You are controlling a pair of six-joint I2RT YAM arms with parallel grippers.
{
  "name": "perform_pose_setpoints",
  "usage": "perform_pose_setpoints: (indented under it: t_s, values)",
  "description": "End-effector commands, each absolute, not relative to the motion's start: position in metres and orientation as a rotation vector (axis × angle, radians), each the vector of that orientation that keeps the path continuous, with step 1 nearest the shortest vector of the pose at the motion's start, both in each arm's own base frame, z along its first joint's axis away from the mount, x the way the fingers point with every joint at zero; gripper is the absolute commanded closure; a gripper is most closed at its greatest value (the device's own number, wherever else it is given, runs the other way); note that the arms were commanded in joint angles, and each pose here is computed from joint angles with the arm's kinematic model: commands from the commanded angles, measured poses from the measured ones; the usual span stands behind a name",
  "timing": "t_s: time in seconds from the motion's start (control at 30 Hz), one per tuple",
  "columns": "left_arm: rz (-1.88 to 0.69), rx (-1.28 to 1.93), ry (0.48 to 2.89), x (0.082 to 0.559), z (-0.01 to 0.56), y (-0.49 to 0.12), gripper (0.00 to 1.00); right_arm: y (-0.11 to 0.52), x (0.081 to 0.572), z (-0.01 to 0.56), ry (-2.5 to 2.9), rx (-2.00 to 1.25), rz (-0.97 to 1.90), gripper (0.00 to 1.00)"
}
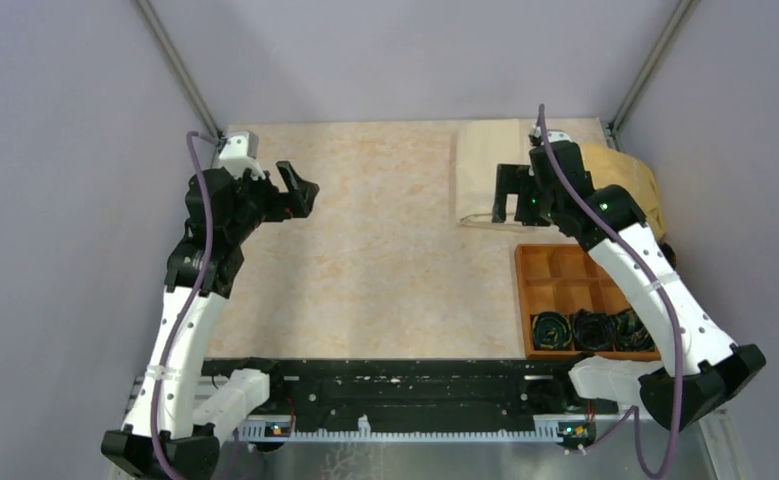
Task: Open and lay out the surgical kit
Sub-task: Move the surgical kit at the center of the board.
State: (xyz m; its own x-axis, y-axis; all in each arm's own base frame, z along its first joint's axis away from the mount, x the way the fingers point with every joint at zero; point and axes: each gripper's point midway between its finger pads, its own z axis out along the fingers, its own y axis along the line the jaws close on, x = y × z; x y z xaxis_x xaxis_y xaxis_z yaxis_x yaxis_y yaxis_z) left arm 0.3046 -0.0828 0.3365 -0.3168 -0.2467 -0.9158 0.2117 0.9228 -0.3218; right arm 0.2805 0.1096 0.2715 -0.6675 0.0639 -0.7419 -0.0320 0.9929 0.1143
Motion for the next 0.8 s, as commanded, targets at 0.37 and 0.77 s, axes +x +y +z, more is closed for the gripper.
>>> perform_pose_setpoints:
  t_s: [0.37, 0.77]
  values:
    - [-0.578, 0.215, 1.861, 0.342, 0.333, -0.151, 0.01, 0.111, 0.427, 0.233, 2.282, 0.242, 0.219, 0.01]
    - [-0.485, 0.490, 1.883, 0.358, 0.313, -0.203, 0.01, 0.016, 0.556, 0.179, 2.249, 0.524, 0.367, 0.02]
